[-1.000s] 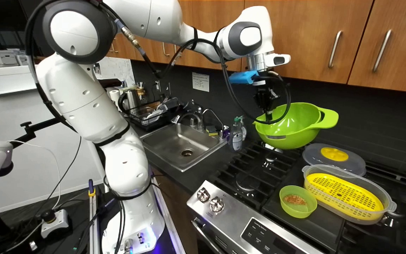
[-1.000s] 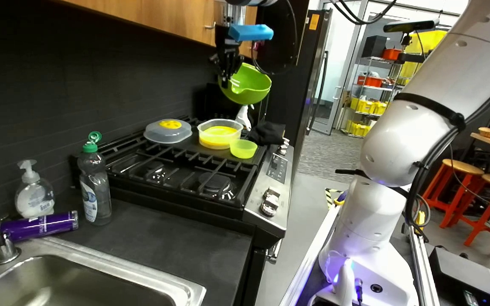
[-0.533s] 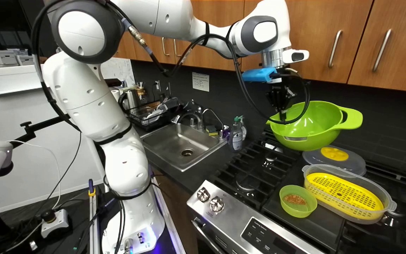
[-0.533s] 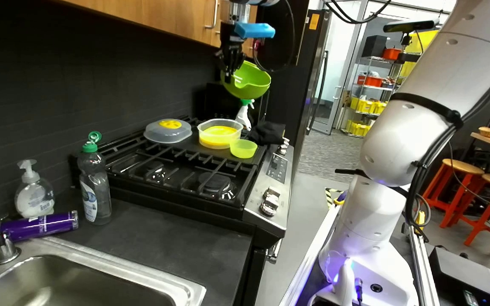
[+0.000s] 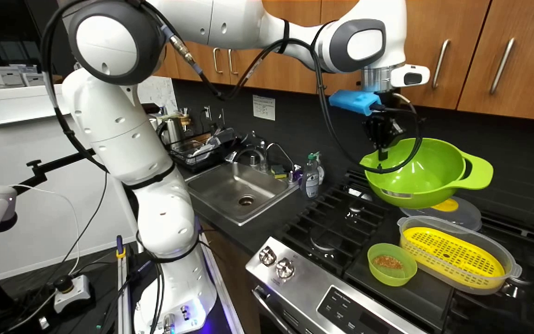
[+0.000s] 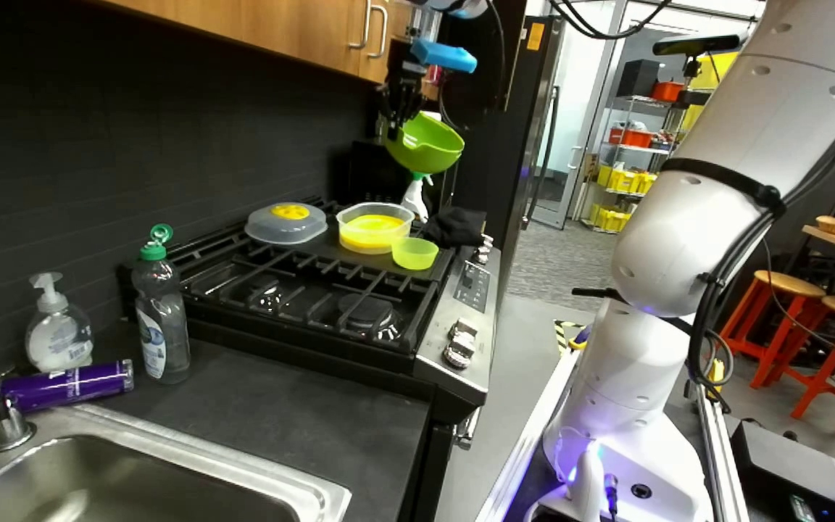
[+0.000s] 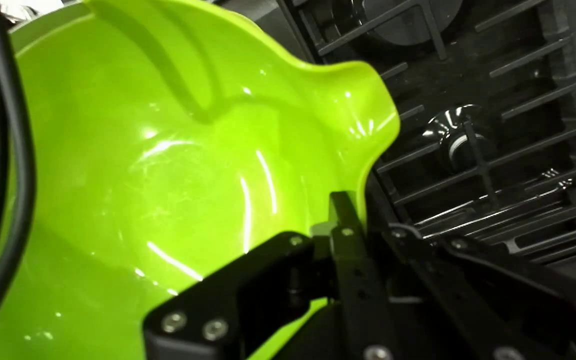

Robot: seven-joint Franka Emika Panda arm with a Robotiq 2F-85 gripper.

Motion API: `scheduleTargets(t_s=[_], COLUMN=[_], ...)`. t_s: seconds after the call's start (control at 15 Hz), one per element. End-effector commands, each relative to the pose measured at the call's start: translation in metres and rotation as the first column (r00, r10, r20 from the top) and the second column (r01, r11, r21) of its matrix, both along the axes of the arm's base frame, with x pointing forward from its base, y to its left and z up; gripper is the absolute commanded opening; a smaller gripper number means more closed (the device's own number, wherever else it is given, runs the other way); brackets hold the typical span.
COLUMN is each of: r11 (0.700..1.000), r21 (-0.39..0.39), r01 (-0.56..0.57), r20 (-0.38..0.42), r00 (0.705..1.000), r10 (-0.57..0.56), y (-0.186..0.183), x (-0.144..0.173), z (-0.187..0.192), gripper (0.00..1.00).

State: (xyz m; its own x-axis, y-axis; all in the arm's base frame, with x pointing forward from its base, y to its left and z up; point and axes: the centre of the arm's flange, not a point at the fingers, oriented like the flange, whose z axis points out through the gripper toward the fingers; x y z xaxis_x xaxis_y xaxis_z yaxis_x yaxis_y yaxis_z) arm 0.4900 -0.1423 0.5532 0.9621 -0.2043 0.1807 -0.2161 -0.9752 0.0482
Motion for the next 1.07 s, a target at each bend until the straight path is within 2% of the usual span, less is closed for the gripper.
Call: scheduleTargets(t_s=[0.0,0.67,0.87,1.0], r11=[0.998,0.978,0.967,0.959], r21=[0.051,0.144,0.177,0.197], r01=[0.035,0.152,0.182,0.206], r20=[0.038,0.069,0.059,0.048], r00=[0.999,0.984,0.979,0.975], r10=[-0.037,-0.164,-0.195,-0.219], y=[-0.026,-0.067,-0.075,-0.096], x=[0.003,-0.009,-0.01,-0.025], z=[0.014,0.016,0.009,-0.005], gripper=[0.01,0.01,0.01,0.01])
